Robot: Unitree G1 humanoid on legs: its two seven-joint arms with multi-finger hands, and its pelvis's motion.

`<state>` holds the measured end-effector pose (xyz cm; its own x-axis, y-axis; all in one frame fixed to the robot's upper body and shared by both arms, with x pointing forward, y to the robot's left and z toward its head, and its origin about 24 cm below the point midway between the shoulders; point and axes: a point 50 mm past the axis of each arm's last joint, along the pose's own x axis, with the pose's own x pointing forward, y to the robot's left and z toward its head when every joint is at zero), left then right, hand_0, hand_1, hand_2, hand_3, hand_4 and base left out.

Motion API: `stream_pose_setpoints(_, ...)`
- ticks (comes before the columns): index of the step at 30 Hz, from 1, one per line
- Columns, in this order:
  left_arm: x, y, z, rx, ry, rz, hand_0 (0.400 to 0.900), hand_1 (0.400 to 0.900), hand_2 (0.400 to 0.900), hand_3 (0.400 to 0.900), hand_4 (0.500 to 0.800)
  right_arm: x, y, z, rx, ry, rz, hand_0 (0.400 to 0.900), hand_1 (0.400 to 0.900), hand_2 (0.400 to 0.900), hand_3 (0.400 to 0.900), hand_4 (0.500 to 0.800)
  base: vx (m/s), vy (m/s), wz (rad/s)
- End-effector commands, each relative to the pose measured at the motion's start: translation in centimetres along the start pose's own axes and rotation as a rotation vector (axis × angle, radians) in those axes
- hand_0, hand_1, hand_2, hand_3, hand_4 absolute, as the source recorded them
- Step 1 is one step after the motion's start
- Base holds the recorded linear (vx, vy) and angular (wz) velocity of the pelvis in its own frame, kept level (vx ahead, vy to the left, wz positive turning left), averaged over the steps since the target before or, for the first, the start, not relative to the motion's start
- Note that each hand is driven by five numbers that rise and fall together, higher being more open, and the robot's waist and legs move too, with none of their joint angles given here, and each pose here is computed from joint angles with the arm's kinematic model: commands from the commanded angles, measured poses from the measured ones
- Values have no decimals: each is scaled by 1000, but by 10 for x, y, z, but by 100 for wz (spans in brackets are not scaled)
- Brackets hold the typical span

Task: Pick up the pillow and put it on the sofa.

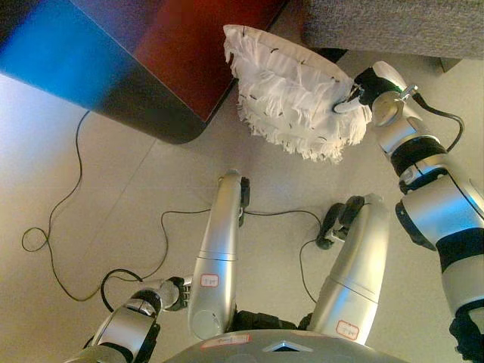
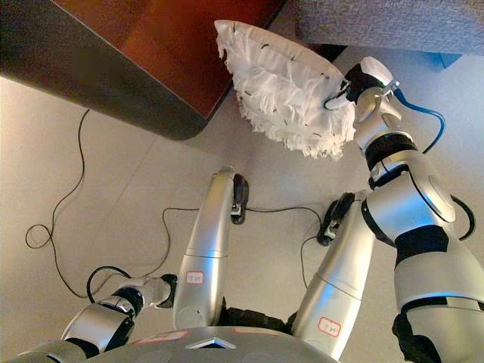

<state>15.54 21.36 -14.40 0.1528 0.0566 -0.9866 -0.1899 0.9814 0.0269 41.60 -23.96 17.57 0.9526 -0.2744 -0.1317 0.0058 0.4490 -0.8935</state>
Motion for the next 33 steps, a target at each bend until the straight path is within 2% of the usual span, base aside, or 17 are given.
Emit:
stream_pose_setpoints(1, 2, 34, -32, -1, 118, 115, 900, 900, 900, 900, 800, -1, -23, 23, 61, -118, -69, 400, 400, 400, 400, 500, 33, -21, 0)
stream_pose_setpoints(8, 3, 26, -26, 37, 63, 89, 900, 900, 900, 900, 800, -2, -14, 21, 36, -154, -83, 400, 400, 400, 400, 500, -3, 1, -11)
stream_pose_setpoints(13, 3, 27, -23, 55, 39, 113, 900, 900, 900, 900, 800, -4, -7, 20, 20, -191, -68, 400, 400, 400, 400, 500, 18, -7, -13)
stream_pose_setpoints(21, 1, 40, -26, 109, 48, 173, 900, 900, 900, 900, 800, -8, 15, -2, 113, -192, 35, 400, 400, 400, 400, 500, 121, -69, 0)
stream_pose_setpoints(33, 3, 47, -50, 118, 121, 206, 900, 900, 900, 900, 800, -24, 38, -1, 167, -309, 183, 400, 400, 400, 400, 500, 148, -48, -5)
